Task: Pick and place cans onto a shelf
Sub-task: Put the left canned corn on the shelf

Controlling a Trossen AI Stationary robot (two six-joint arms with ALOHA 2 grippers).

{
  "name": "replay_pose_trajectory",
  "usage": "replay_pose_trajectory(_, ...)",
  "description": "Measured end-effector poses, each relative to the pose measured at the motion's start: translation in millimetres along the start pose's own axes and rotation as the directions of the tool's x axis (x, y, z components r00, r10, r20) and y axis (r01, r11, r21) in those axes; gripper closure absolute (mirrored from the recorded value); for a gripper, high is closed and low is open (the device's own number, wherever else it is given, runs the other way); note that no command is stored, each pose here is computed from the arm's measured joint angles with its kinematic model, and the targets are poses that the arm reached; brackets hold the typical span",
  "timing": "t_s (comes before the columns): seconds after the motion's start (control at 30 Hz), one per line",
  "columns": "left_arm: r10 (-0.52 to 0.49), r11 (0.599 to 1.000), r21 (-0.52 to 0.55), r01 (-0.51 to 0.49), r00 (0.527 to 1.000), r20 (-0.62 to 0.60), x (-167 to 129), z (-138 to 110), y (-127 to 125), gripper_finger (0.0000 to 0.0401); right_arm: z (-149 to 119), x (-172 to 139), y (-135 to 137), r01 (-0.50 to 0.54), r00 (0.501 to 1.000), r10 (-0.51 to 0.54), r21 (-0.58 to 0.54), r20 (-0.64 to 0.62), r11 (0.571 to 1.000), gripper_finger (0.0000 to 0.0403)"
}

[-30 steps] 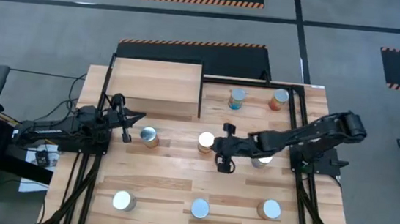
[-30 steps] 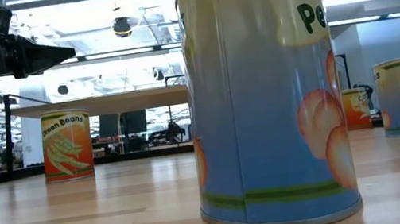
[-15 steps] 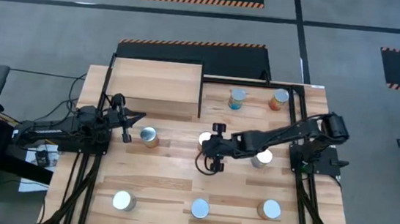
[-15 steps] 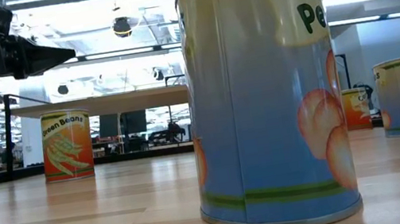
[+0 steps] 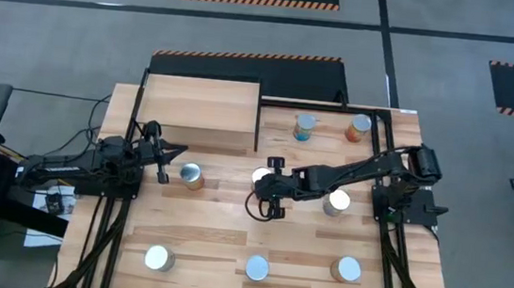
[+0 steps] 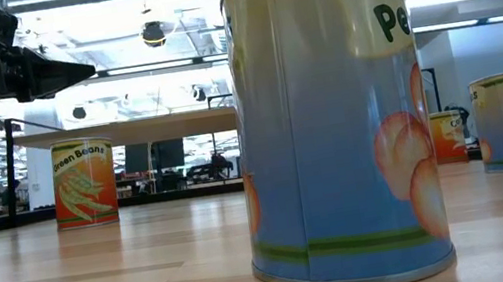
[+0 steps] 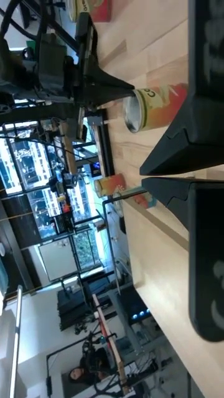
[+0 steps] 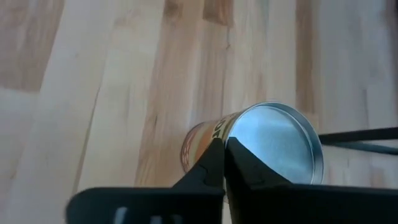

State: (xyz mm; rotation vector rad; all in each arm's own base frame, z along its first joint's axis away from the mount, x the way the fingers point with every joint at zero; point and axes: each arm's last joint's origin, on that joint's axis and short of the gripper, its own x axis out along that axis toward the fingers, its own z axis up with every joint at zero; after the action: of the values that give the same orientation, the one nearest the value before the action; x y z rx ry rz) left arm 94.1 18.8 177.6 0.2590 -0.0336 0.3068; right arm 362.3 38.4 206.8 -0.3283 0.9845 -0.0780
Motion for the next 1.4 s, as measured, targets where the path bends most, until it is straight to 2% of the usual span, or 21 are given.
replay_pose_trajectory(0.13,0.003,1.0,0.004,-0.003,1.0,0.01,0,1,0,0.0392,10,-15,-4,-0.049,0.998,0.049,-0.02,0.026,0.999,0.0393)
replay_pose_trajectory(0.4,0.024,1.0,0.006,-0.024,1.0,0.008,0,1,1,0.0392,56,-61,-28,-0.058,0.978,0.075,-0.092,0.195,0.994,0.0397)
replay_pose_trajectory(0.5,0.044,0.999,0.006,-0.044,0.999,0.003,0,1,2,0.0392,76,-81,-53,-0.015,0.955,0.043,-0.098,0.293,0.995,0.0397)
replay_pose_trajectory(0.6,0.047,0.999,0.007,-0.047,0.999,-0.004,0,0,2,0.0392,90,-98,-85,0.076,0.924,-0.038,-0.083,0.381,0.994,0.0399)
replay_pose_trajectory(0.77,0.046,0.999,0.007,-0.046,0.999,-0.004,0,1,2,0.0392,91,-114,-152,0.227,0.868,-0.177,-0.054,0.464,0.973,0.0399)
replay_pose_trajectory(0.97,0.05,0.998,0.032,-0.05,0.999,0.009,0,2,2,0.0392,71,-118,-218,0.312,0.807,-0.264,-0.003,0.528,0.95,0.0399)
replay_pose_trajectory(1.13,0.062,0.996,0.06,-0.066,0.996,0.056,0,6,3,0.0392,60,-112,-249,0.304,0.772,-0.253,0.011,0.583,0.953,0.0399)
replay_pose_trajectory(1.27,0.071,0.994,0.08,-0.078,0.993,0.09,-1,10,4,0.0392,60,-88,-256,0.283,0.814,-0.213,-0.049,0.54,0.958,0.0399)
replay_pose_trajectory(1.33,0.072,0.993,0.088,-0.08,0.993,0.09,-1,10,4,0.0392,61,-78,-257,0.263,0.858,-0.192,-0.086,0.477,0.961,0.0399)
replay_pose_trajectory(1.4,0.071,0.993,0.09,-0.08,0.993,0.093,-1,10,4,0.0392,66,-75,-265,0.273,0.863,-0.2,-0.095,0.465,0.957,0.0399)
